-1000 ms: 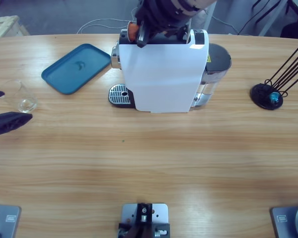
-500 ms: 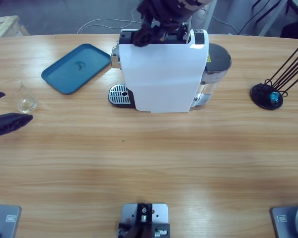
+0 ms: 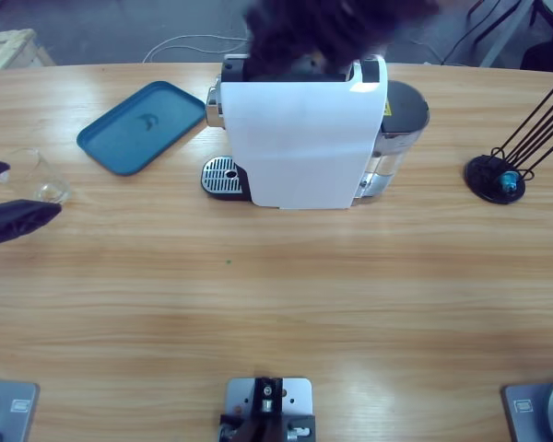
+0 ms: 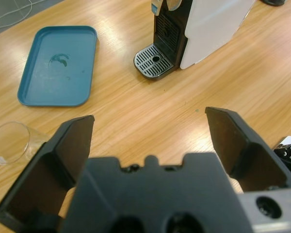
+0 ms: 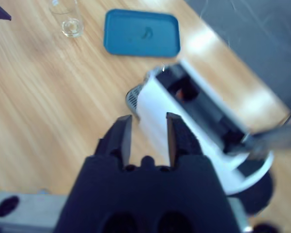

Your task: Pour coffee

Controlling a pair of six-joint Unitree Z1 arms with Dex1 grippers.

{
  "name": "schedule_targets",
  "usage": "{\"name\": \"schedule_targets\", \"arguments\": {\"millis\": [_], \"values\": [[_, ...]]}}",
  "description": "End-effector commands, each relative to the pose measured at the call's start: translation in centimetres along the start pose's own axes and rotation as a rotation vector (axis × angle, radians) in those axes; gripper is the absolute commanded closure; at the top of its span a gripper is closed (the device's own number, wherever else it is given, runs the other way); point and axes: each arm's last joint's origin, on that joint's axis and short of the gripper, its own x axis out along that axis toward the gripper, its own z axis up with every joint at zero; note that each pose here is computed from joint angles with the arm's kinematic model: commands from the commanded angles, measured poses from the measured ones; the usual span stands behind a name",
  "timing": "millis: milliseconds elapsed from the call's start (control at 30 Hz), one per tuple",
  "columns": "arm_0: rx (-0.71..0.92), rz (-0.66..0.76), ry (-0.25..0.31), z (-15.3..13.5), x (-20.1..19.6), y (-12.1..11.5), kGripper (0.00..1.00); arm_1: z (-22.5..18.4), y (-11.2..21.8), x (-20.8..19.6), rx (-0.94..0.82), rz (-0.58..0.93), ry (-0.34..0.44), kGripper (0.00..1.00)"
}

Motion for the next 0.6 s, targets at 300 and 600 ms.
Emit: {"name": "schedule_targets", "arguments": {"millis": [300,600], "values": [[0.001,0.013,0.018,-0.2,0.6,-0.1,0.009,-0.1,-7.7,-2.6,0.652,-0.277,-0.375,1.000],[0.003,0.015,0.025,-0.4,0.7,-0.1,0.009,0.3,-8.1,3.9,0.655,-0.251,-0.272,1.000]]}}
